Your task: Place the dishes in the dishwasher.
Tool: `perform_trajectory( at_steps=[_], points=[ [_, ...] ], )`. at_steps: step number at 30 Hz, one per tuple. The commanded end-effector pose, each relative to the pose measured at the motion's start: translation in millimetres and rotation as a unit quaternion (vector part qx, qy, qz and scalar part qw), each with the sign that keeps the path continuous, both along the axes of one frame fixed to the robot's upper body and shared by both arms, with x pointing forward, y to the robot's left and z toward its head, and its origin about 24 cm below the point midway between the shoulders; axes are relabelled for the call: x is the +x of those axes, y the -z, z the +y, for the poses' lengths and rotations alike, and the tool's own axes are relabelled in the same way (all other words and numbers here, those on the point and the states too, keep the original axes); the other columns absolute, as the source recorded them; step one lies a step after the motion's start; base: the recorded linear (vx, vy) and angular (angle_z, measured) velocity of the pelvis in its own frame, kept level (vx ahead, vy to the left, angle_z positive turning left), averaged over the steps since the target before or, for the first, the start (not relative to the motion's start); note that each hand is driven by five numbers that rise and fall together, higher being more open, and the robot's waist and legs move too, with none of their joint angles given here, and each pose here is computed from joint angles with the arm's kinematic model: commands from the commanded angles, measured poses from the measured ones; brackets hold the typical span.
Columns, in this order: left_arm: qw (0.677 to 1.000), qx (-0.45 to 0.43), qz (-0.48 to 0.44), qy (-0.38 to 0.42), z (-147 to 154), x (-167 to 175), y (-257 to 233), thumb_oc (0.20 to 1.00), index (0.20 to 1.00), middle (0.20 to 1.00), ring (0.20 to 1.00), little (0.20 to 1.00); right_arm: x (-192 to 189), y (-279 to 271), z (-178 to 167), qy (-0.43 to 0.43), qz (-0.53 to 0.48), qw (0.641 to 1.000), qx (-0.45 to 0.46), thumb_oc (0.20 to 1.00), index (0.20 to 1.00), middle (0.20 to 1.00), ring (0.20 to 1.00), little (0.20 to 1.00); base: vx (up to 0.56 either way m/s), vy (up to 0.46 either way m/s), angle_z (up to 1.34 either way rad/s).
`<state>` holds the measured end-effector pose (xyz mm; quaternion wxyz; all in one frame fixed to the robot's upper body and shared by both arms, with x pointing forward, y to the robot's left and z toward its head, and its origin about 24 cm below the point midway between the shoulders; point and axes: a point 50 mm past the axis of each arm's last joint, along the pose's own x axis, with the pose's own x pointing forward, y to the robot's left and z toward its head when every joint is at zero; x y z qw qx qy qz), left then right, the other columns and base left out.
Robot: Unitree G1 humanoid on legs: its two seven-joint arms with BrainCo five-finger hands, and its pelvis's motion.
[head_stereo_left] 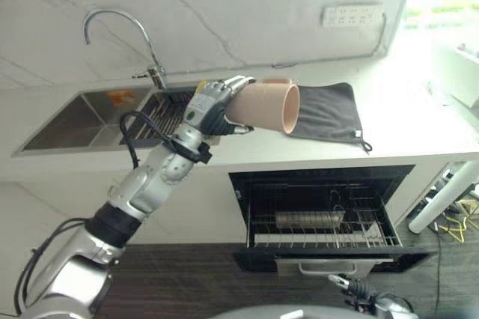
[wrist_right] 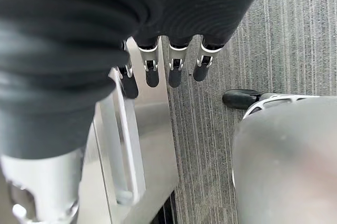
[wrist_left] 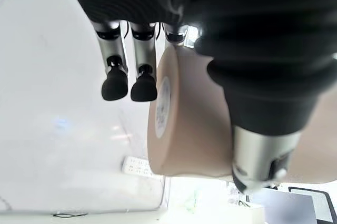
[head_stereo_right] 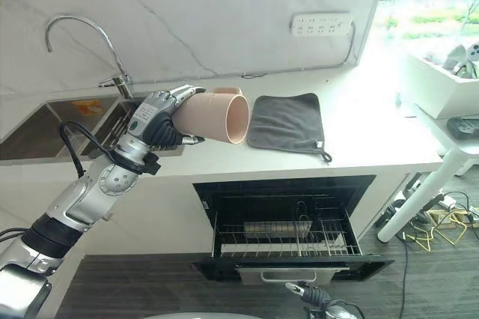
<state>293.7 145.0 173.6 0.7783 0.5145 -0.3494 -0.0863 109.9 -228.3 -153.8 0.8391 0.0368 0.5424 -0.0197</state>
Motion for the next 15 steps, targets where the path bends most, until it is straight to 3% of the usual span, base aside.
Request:
perform_trajectory(
  at_steps=[1, 6, 9, 14, 15],
  points=[
    [0.998, 0.006, -0.057, -0.021, 12.8, 7.0, -29.6, 0.2, 0.2, 0.2, 0.2, 0.2, 24.4, -4.2, 20.3, 0.002, -0.039, 0.999, 0.014, 1.0, 1.0, 1.0, 1.0, 1.0, -0.09, 0.101, -0.15],
    [0.998, -0.001, -0.053, -0.036, 22.2, 8.7, -25.8, 0.2, 0.2, 0.2, 0.2, 0.2, -1.1, 2.2, -1.9, 0.105, 0.005, 0.993, -0.05, 1.0, 1.0, 1.0, 1.0, 1.0, -0.02, 0.065, -0.23],
    [0.997, -0.001, -0.056, -0.049, 25.8, 9.3, -24.2, 0.2, 0.2, 0.2, 0.2, 0.2, 10.6, -16.9, -24.7, 0.177, -0.087, 0.977, -0.083, 1.0, 1.0, 1.0, 1.0, 1.0, -0.03, 0.078, -0.46],
    [0.994, -0.006, -0.068, -0.079, 46.1, 16.3, -25.2, 0.2, 0.2, 0.2, 0.2, 0.2, 20.9, -44.1, -30.1, 0.192, -0.185, 0.96, -0.079, 1.0, 1.0, 1.0, 1.0, 1.0, -0.04, 0.096, -0.85],
    [0.993, -0.015, -0.078, -0.092, 50.0, 17.1, -28.0, 0.2, 0.2, 0.2, 0.2, 0.2, 35.0, -64.8, -33.4, 0.18, -0.246, 0.95, -0.07, 1.0, 1.0, 1.0, 1.0, 1.0, -0.03, 0.139, -0.49]
  ],
)
